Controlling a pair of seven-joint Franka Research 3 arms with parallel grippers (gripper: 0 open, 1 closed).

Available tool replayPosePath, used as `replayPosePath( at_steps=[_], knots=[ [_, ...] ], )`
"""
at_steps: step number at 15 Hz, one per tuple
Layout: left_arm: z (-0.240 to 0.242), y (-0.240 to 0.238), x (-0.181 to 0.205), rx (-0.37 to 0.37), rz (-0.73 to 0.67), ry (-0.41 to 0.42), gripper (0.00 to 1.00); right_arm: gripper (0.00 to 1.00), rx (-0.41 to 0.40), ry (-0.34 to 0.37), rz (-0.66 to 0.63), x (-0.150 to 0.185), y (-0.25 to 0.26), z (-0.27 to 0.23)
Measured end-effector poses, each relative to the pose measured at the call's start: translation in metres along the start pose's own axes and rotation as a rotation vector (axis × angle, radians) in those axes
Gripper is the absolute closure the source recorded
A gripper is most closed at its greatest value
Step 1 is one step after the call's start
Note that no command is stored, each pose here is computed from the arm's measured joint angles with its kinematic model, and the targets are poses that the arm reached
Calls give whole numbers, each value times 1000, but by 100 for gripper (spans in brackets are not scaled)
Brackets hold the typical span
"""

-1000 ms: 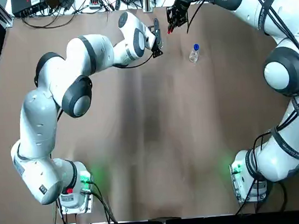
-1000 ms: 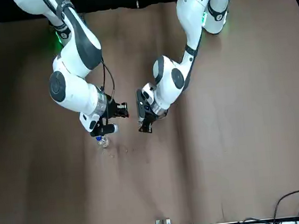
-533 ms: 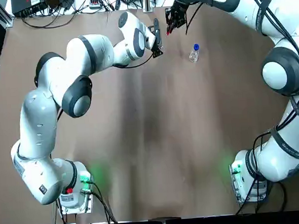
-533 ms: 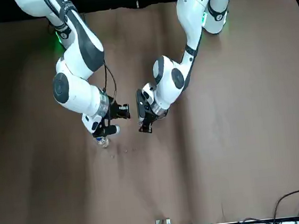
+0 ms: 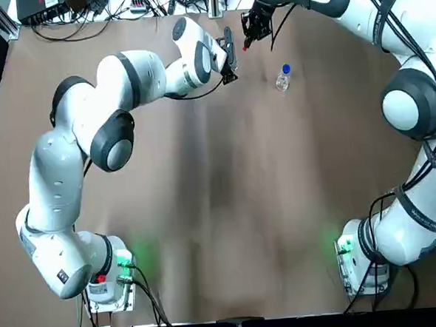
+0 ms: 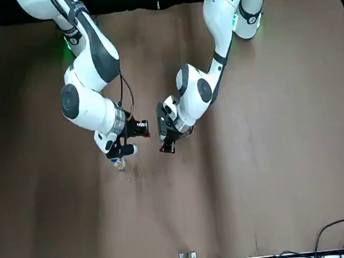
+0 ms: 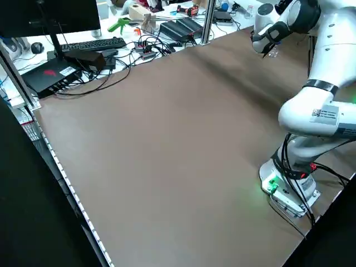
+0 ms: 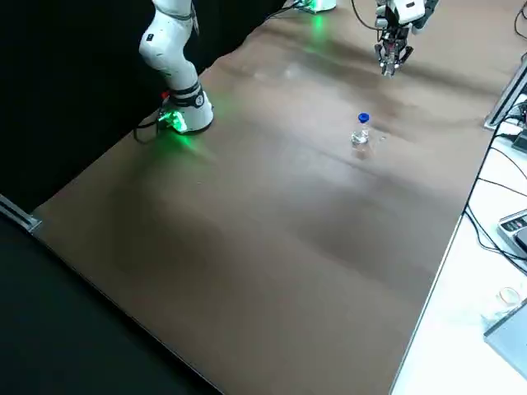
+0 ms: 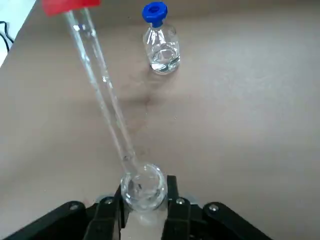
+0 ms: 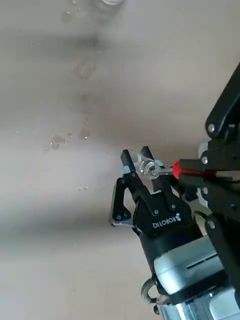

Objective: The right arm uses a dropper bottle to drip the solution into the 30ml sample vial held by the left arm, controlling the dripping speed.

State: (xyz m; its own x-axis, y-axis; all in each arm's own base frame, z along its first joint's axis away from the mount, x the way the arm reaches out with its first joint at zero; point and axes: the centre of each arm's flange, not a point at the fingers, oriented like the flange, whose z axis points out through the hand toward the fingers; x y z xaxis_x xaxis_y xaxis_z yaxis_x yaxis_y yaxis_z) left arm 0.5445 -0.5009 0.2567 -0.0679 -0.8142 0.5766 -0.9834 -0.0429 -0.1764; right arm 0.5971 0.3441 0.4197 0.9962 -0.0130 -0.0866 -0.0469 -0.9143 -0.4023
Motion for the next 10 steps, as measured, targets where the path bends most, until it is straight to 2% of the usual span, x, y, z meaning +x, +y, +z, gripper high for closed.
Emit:
replayPosePath(
  at_steps=[7, 10],
  knots=[
    [0, 0, 0, 0, -1, 0, 69, 94, -3, 2, 4, 2, 4, -2],
    [0, -1, -1, 1, -2, -1, 69, 94, -37, -11, -9, 2, 9, -8]
  ],
)
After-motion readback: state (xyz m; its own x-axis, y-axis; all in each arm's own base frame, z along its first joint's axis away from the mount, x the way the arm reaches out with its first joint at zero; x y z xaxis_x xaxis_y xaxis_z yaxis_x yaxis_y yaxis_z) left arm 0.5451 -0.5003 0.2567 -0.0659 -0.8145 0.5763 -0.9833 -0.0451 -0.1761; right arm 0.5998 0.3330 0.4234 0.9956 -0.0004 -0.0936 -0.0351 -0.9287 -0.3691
